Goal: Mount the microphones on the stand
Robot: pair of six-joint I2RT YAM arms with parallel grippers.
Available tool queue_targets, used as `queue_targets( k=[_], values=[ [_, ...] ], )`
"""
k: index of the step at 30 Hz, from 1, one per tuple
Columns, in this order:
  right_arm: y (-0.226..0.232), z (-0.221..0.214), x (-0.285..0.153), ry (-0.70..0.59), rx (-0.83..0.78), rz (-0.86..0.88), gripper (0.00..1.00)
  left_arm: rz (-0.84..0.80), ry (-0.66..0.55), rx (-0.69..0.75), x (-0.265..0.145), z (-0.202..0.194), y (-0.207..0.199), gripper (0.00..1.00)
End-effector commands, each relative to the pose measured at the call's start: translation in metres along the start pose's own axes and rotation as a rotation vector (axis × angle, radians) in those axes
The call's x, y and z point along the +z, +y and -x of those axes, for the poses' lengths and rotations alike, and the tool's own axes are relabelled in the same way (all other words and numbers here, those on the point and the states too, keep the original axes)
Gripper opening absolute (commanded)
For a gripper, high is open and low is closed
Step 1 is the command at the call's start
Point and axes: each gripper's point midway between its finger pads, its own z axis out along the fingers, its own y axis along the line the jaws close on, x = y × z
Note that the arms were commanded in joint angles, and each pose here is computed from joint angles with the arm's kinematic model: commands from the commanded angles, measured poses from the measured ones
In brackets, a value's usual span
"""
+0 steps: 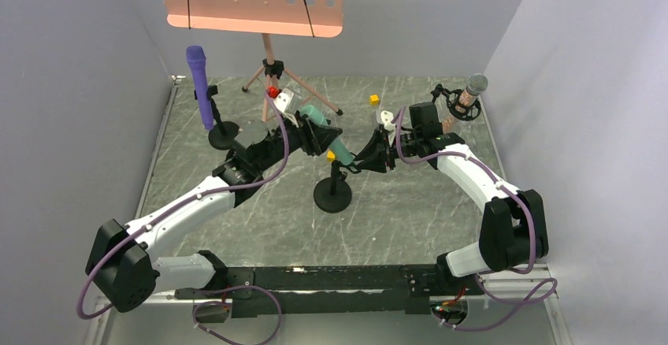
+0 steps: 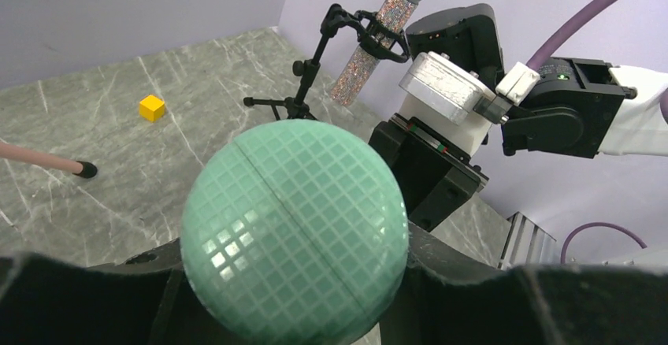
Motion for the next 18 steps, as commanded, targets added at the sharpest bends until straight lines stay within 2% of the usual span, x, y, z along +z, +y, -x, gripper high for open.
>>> queue_targets(
  k=[1,9,18],
  values=[
    [0.007,0.003,0.001,-0.013,-0.036,0.021,0.40,-0.035,0.042,-0.048,0.004,-0.021,0.001,0.00],
    [0.010,0.003,0.001,-0.017,-0.042,0.037,0.43,0.001,0.035,-0.095,0.003,-0.025,0.019,0.00],
    [0.011,0.002,0.001,-0.015,-0.036,0.045,0.44,-0.039,0.080,-0.068,0.008,-0.040,0.019,0.00]
  ],
)
